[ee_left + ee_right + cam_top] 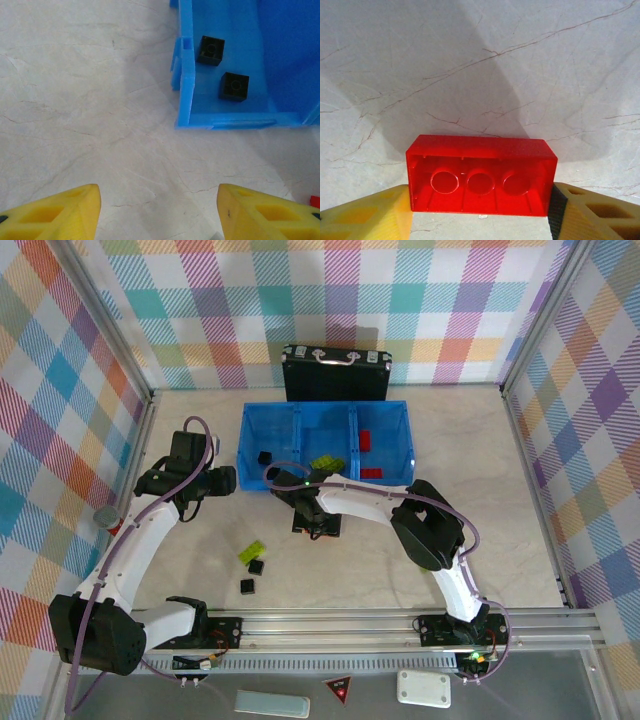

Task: Sort the legos into containers by color
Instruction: Pick up the lego from the center of the table.

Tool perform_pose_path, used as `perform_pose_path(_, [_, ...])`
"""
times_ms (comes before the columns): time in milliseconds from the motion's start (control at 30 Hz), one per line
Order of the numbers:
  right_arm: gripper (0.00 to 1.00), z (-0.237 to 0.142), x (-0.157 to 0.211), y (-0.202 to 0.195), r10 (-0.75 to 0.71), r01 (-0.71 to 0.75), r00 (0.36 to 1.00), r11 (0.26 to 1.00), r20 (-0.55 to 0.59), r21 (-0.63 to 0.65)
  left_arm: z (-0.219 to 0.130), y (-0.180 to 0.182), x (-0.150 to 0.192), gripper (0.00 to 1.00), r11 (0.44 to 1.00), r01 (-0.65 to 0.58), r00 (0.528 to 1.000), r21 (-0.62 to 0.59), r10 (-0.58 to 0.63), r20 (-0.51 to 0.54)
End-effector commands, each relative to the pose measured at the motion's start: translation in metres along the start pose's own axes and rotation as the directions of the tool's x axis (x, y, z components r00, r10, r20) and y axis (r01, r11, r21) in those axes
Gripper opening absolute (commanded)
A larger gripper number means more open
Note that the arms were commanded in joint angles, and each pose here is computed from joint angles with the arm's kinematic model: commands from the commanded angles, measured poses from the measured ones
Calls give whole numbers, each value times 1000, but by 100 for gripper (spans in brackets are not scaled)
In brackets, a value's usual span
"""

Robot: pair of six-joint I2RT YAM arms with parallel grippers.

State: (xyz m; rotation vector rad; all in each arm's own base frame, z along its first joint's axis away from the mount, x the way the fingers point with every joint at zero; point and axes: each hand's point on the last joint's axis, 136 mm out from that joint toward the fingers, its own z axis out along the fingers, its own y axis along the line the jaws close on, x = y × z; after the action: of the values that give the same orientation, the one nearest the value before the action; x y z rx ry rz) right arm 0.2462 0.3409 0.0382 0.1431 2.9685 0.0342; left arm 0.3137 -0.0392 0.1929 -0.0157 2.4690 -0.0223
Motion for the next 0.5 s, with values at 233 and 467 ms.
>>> perform_pose_path(233, [67, -23, -10, -2, -86, 86, 995, 996, 52, -4, 2, 5, -2, 63, 1000, -2, 1000, -10, 3, 5])
perform_pose_path(467, [67, -35, -13, -11, -198, 198, 978, 980, 72, 5, 4, 5, -2, 63, 1000, -1, 1000, -10, 1, 3])
